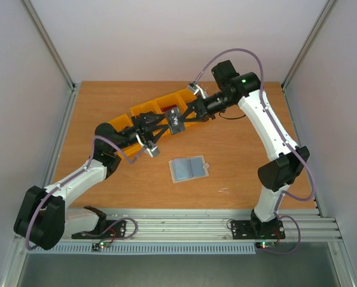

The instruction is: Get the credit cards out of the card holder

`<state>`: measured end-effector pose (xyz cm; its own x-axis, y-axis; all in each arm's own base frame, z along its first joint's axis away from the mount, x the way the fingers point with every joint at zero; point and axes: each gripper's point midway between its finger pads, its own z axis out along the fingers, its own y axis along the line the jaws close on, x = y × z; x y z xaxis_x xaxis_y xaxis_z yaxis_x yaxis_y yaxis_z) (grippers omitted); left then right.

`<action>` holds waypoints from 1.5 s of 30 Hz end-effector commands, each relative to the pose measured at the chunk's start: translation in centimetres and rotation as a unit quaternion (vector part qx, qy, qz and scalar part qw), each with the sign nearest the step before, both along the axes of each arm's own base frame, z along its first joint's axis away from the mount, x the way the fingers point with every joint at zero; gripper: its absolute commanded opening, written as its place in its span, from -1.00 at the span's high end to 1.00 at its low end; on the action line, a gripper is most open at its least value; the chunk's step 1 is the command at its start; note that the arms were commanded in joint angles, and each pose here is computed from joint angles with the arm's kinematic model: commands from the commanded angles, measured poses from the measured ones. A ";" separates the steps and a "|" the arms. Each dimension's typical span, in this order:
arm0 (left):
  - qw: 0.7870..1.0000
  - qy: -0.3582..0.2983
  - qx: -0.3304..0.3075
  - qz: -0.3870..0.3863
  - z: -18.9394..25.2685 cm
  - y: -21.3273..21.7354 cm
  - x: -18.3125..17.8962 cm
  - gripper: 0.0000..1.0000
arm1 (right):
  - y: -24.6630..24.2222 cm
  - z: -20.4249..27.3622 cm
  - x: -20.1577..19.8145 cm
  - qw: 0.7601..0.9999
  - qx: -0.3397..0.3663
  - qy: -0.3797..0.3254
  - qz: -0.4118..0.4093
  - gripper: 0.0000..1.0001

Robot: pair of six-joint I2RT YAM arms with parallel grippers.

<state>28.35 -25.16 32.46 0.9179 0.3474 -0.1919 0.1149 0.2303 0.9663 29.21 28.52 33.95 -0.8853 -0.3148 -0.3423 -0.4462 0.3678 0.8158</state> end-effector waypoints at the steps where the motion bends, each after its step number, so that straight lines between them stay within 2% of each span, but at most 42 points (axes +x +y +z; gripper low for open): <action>1: 0.974 -0.222 0.049 0.004 1.3 -0.3 -1.9 -0.08 | 0.9 0.3 -1.2 0.999 0.003 0.031 0.011 0.98; 5: 0.974 -0.220 0.060 -0.005 0.5 -0.6 -2.1 0.10 | 1.4 0.3 -1.0 0.999 0.011 0.032 0.015 0.98; 12: 0.975 -0.218 0.052 -0.008 1.1 -0.8 -2.2 0.95 | 1.6 0.2 -0.7 0.999 0.016 0.031 0.019 0.97; 19: 0.981 -0.190 0.047 0.000 0.8 -0.8 -1.9 0.99 | 1.5 -0.2 -0.1 1.000 0.005 0.022 0.015 0.95; 20: 0.983 -0.176 0.047 0.008 0.5 -0.8 -1.5 1.00 | 1.2 -0.3 0.3 1.000 -0.004 0.016 0.007 0.81; 21: 0.987 -0.148 0.052 0.021 0.0 -0.7 -0.8 1.00 | 0.8 -0.7 0.8 1.000 -0.017 0.011 -0.006 0.56; 23: 0.992 -0.076 0.080 0.059 -1.9 -0.4 1.0 1.00 | -0.8 -1.7 2.5 0.998 -0.052 -0.002 -0.046 0.35; 26: 0.984 0.051 0.119 0.123 -4.5 0.6 3.2 0.99 | -4.1 -2.8 5.2 0.987 -0.104 -0.027 -0.118 0.06; 28: 0.967 0.143 0.127 0.169 -5.6 1.5 4.7 1.00 | -6.5 -3.6 6.7 0.976 -0.133 -0.041 -0.167 -0.09; 31: 0.926 0.247 0.149 0.243 -7.9 3.3 6.8 1.00 | -10.6 -4.5 8.8 0.951 -0.183 -0.072 -0.238 -0.26; 34: 0.890 0.302 0.172 0.297 -10.0 4.6 8.2 1.00 | -13.7 -4.8 10.0 0.922 -0.233 -0.119 -0.285 -0.41; 37: 0.864 0.326 0.185 0.335 -11.7 5.3 9.9 1.00 | -15.3 -4.5 10.8 0.903 -0.256 -0.160 -0.306 -0.54; 40: 0.834 0.354 0.196 0.374 -12.7 6.3 11.9 0.99 | -15.8 -4.3 11.4 0.899 -0.255 -0.173 -0.310 -0.61; 45: 0.773 0.418 0.160 0.449 -14.3 9.0 16.1 0.99 | -17.0 -4.6 12.9 0.906 -0.225 -0.151 -0.325 -0.63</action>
<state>41.90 -19.45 18.59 0.1145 0.9291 -0.3517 0.6801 0.1848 0.7095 40.22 13.15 29.17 -0.8437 0.0333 -0.5358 -0.2128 0.8956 0.3907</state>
